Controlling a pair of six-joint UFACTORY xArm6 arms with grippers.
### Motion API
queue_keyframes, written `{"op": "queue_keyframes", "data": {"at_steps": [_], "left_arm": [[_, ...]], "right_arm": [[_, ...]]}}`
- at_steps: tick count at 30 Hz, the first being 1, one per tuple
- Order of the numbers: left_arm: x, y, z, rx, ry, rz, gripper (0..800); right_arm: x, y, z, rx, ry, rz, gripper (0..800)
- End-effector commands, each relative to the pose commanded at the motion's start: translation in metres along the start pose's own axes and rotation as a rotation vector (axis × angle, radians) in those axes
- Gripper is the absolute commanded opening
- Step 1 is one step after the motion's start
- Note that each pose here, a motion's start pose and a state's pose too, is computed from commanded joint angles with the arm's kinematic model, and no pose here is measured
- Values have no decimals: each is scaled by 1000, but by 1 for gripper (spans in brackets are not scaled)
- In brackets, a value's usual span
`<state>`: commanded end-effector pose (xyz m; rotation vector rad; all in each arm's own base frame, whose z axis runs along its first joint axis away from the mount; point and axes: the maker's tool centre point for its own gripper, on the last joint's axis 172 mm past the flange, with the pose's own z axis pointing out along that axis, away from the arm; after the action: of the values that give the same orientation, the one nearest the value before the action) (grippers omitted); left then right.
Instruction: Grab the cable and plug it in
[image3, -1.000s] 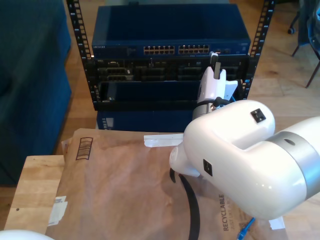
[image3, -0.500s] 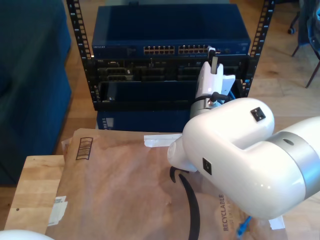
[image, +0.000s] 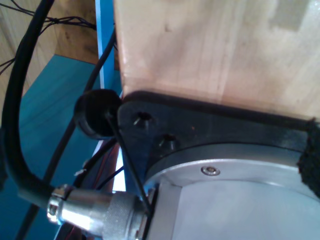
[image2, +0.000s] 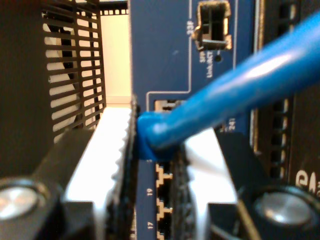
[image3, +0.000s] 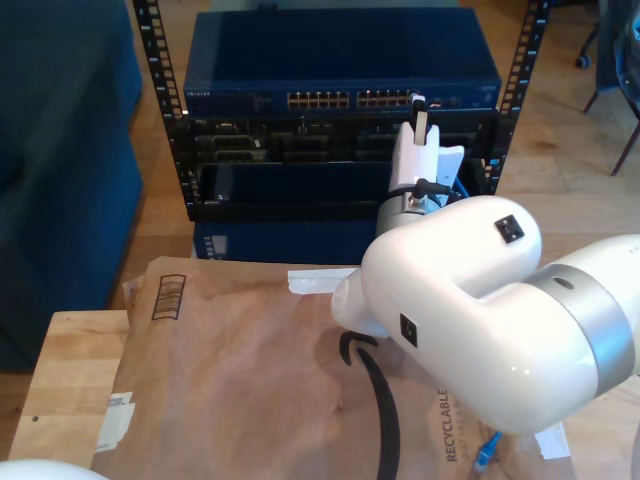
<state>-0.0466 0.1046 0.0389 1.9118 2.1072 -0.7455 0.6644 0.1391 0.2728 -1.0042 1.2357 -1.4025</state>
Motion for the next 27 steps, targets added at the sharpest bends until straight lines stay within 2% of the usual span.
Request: {"op": "queue_keyframes", "data": {"at_steps": [27], "left_arm": [[0, 0, 0, 0, 0, 0, 800]], "right_arm": [[0, 8, 7, -9, 2, 1, 0]]}}
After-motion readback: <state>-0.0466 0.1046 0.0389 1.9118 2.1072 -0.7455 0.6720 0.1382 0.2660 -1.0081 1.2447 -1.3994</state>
